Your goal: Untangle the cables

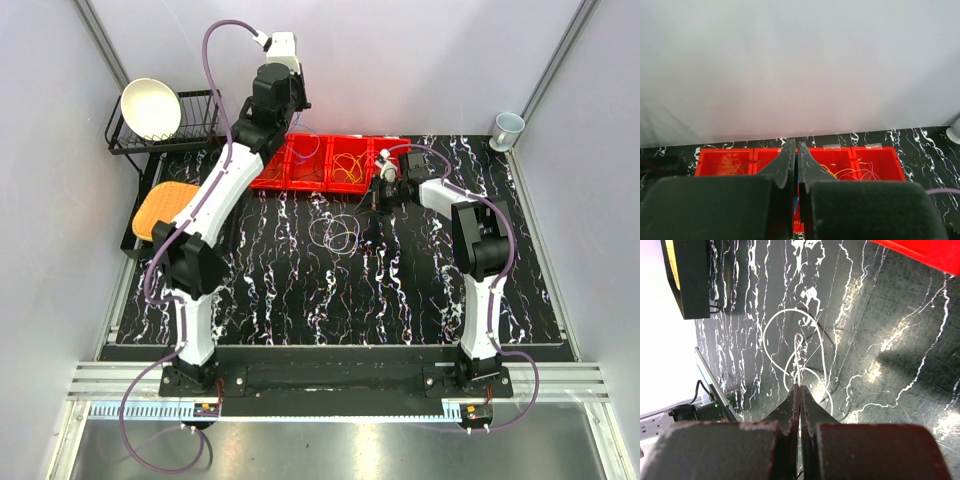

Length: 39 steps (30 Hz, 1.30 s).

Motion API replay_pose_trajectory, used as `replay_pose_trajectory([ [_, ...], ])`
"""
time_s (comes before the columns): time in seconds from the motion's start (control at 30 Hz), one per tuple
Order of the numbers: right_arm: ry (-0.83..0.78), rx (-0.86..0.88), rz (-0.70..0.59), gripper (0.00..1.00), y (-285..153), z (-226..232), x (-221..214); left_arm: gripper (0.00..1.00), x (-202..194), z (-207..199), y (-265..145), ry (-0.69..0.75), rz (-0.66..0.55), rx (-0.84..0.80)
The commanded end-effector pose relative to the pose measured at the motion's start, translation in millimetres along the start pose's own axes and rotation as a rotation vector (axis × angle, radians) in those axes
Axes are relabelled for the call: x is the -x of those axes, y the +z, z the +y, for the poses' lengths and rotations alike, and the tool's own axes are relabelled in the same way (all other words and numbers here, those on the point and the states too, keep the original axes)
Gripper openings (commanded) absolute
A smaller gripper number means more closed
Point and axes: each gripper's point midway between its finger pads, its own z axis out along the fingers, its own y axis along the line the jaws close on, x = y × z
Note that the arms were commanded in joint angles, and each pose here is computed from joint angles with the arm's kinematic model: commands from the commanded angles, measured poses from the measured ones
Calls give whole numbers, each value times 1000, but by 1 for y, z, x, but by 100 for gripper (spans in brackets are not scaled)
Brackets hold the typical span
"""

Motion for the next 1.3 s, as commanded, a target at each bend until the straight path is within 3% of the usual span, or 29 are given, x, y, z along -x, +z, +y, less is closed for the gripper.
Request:
replay_pose_trajectory([
  [0.0, -55, 55, -33, 0, -11, 25, 12, 0, 28, 2, 17, -81, -111, -28],
  [0.43, -50, 61, -28, 0, -9, 24, 12, 0, -30, 28, 60, -147, -26, 10],
  [0.67, -46, 62, -27, 0, -10, 24, 12, 0, -90, 38, 84, -171, 84, 18],
  [0.93, -47, 64, -25, 0, -9, 24, 12, 0, -150, 37, 93, -159, 225, -27],
  [1.27, -41, 63, -21, 0, -7, 22, 12, 2, -195, 44, 92, -148, 328, -31],
])
